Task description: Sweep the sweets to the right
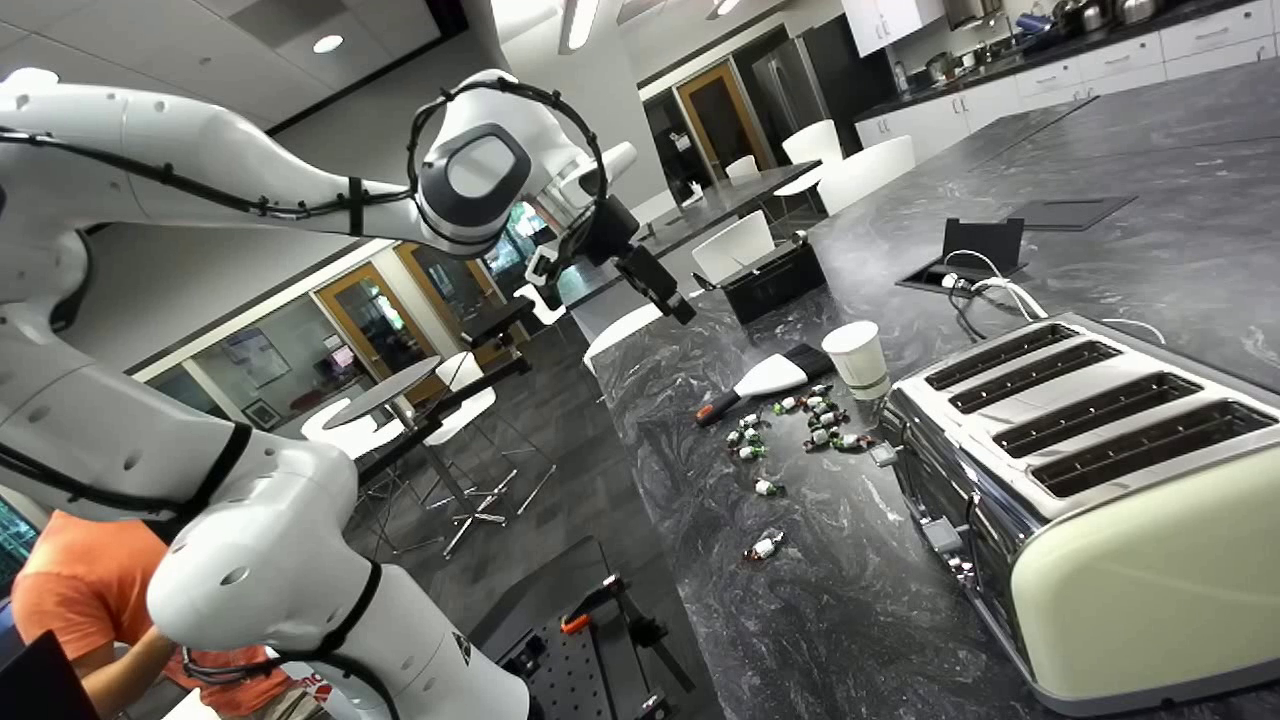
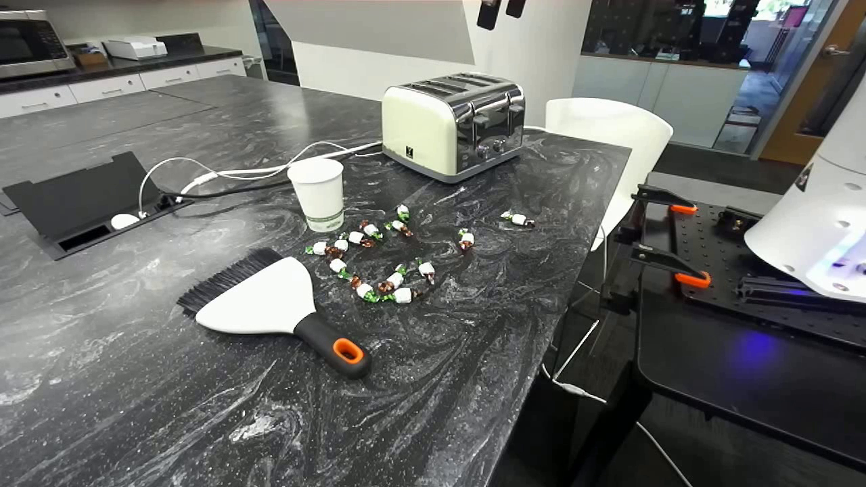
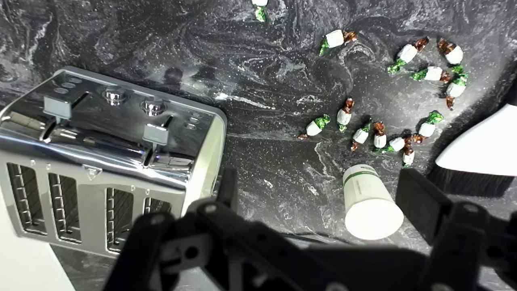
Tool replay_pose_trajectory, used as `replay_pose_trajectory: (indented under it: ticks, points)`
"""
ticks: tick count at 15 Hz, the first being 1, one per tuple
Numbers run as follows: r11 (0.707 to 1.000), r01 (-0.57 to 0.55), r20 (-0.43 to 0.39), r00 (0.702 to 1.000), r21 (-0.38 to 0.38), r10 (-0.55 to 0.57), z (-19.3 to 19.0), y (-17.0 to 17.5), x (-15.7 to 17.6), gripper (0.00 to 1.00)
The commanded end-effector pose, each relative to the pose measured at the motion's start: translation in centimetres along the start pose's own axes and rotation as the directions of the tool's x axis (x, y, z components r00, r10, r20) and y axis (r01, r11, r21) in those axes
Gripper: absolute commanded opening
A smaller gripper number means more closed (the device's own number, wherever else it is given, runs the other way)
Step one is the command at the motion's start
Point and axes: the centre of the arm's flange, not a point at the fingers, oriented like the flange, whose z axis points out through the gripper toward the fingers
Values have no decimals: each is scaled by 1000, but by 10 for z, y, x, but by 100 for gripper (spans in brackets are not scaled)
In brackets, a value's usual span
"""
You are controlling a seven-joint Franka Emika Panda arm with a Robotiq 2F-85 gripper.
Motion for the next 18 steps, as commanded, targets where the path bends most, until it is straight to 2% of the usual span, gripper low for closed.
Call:
replay_pose_trajectory:
  ticks: [1, 3, 4, 5, 9, 13, 18]
  points:
    - [1000, 0, 0, 1000, 0, 0, 0, 0, 0, 100]
    - [1000, 0, 0, 1000, 0, 0, 0, 0, 0, 100]
    - [999, 28, -2, 1000, 26, -28, 2, -10, -1, 100]
    - [999, 30, -10, 999, 18, -30, 1, -21, -3, 100]
    - [998, 56, -13, 998, 18, -56, 12, -99, -12, 100]
    - [1000, -1, 6, 1000, -12, 1, 31, -177, -22, 100]
    - [998, -21, 69, 997, 59, 17, 71, -242, -12, 100]
